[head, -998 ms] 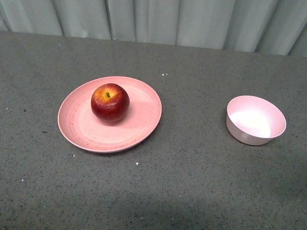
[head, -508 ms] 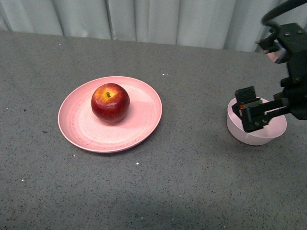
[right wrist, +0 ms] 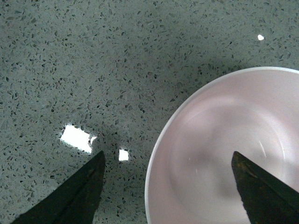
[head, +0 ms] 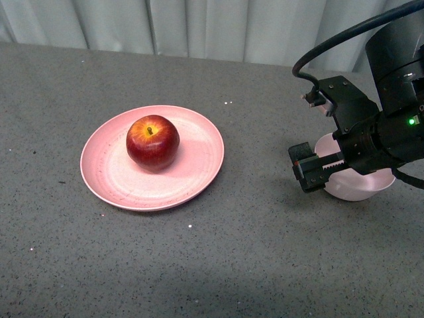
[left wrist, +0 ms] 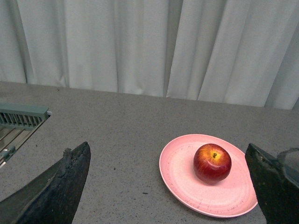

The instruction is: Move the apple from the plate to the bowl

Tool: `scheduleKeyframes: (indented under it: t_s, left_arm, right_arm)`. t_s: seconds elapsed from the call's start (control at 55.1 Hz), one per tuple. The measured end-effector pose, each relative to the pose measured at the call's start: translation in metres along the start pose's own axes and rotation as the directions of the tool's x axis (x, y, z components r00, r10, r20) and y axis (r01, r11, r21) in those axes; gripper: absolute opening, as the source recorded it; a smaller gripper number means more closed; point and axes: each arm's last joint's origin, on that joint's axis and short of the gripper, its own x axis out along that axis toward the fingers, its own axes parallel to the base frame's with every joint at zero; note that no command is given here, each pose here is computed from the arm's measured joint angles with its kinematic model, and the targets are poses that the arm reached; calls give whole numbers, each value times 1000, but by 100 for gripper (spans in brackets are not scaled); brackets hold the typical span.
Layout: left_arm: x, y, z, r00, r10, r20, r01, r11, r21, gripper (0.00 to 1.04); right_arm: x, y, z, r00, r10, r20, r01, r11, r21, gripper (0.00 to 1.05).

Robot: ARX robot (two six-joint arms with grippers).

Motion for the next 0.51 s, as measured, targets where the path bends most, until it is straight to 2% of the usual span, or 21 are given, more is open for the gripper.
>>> scheduleKeyframes:
  t_s: [0.399, 0.508]
  left_arm:
    - [0, 0, 0, 1000, 0, 0, 0, 1000, 0, 98]
    - [0, 0, 0, 1000, 0, 0, 0, 1000, 0, 98]
  right_arm:
    - [2, -1, 0, 1000, -9, -14, 9, 1000, 2, 26]
    - [2, 0, 0, 1000, 12, -14, -12, 1000, 8, 4]
